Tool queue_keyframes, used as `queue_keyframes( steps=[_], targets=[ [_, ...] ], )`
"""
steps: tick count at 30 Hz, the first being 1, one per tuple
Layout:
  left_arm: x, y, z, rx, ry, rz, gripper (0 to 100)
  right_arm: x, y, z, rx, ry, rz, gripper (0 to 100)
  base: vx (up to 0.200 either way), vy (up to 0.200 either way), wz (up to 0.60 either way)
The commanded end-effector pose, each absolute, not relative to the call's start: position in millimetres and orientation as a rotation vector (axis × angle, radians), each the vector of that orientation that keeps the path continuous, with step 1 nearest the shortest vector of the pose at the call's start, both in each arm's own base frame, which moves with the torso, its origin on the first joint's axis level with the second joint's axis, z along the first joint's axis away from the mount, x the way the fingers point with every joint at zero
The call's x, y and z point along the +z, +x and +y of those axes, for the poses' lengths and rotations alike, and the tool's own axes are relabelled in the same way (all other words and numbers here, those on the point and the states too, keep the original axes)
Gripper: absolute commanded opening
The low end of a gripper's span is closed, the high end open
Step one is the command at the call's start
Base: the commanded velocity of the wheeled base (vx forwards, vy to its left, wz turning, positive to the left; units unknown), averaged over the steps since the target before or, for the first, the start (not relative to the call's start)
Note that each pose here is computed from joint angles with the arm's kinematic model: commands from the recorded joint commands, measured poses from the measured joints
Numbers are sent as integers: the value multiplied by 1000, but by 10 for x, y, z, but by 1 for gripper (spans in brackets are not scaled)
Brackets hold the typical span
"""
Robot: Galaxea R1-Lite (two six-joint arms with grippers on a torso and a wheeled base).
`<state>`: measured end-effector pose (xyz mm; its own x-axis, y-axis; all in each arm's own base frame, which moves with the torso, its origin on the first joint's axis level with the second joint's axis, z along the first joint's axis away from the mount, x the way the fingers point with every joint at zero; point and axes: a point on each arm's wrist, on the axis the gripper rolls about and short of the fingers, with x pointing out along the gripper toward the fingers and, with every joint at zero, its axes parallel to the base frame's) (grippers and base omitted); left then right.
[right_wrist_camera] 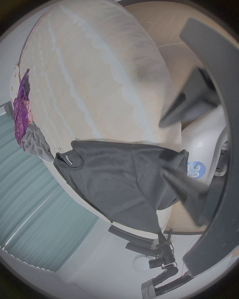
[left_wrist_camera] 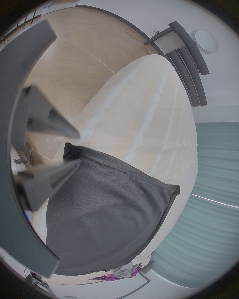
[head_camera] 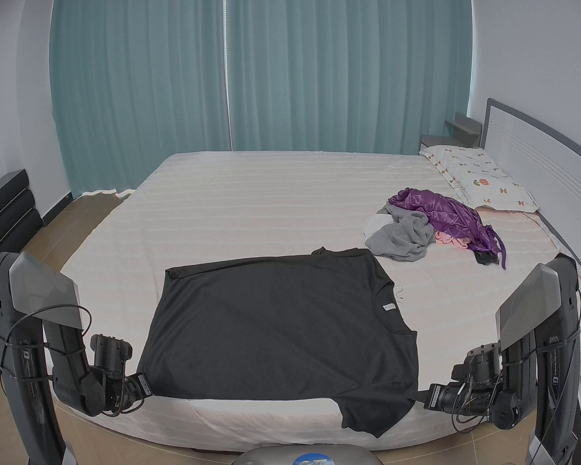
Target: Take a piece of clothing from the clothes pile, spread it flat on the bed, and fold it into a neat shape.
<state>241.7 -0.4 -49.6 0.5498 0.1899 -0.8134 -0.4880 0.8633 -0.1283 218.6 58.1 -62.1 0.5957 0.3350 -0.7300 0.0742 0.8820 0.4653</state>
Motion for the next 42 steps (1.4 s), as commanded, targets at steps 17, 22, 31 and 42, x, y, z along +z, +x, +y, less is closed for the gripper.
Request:
queue_keyframes(
  steps=[17, 22, 31, 42],
  targets=[
    [28, 2504, 17, 340, -483, 692, 100, -177, 2300, 437, 50, 856, 754, 100, 0, 0, 0],
    [26, 2517, 17, 342, -496, 688, 100, -174, 2292, 438, 69, 867, 766, 100, 0, 0, 0],
    [16, 2521, 22, 323, -510, 697, 100, -181, 2288, 437, 68, 867, 771, 100, 0, 178, 0],
    [10, 2525, 21, 320, -513, 700, 100, -184, 2291, 438, 66, 870, 772, 100, 0, 73, 0]
  ],
)
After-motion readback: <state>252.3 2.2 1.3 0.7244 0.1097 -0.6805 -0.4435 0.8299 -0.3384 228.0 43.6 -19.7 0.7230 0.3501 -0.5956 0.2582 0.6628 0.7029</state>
